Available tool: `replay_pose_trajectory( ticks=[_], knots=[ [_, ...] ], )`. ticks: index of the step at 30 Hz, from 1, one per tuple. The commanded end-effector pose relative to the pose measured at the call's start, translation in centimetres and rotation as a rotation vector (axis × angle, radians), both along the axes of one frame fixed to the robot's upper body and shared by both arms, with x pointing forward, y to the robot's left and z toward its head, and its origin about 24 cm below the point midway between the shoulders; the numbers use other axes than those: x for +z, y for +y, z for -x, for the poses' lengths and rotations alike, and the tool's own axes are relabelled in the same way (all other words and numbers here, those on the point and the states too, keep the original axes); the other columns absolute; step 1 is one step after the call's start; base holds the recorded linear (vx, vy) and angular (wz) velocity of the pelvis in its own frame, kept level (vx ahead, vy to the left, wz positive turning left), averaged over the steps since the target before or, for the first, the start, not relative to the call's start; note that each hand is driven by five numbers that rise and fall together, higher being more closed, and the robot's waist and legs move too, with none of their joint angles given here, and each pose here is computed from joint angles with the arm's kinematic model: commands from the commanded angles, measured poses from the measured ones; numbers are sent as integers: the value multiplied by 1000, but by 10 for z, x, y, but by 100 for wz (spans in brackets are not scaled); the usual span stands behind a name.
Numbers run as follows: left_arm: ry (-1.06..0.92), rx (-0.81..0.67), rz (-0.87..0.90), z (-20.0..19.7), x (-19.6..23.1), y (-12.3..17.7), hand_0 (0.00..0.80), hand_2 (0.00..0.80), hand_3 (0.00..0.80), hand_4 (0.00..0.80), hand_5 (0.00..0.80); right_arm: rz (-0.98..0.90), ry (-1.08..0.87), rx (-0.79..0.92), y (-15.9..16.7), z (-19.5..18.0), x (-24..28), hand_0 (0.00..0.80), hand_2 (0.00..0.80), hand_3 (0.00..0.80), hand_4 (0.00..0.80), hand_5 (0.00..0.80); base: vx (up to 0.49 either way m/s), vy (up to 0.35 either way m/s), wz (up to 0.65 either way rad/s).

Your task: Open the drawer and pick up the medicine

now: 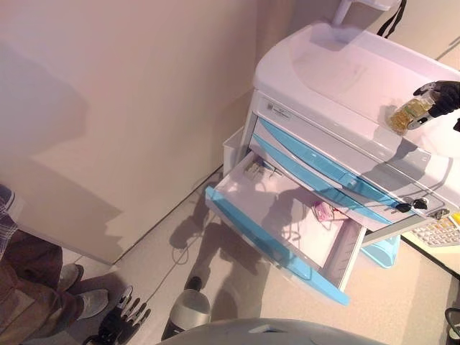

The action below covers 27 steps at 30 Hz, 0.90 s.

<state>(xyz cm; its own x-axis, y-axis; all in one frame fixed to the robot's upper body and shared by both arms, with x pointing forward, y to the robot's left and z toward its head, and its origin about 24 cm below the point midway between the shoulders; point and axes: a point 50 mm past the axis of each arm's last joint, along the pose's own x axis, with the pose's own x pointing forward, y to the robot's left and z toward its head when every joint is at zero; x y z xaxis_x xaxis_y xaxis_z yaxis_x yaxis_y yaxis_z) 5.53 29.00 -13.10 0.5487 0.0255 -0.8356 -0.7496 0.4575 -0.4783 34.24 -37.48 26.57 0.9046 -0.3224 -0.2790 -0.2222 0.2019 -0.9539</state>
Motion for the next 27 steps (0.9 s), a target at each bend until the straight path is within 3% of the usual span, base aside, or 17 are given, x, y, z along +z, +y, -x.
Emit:
replay_pose_trajectory(
  ticks=[1,17,27],
  knots=[
    [60,-61,-13,21,1,4,0,0,0,0,0,109,-50,28,4,4,32,0,0,0,0,0,-9,15,-5],
    [38,-66,-9,19,1,2,0,0,0,0,0,179,-350,191,48,21,127,0,0,0,0,0,-27,16,-9],
    [-81,-330,-146,-11,9,-5,0,0,0,0,0,211,-586,305,72,52,168,0,0,0,0,0,-72,3,-17]
  ],
)
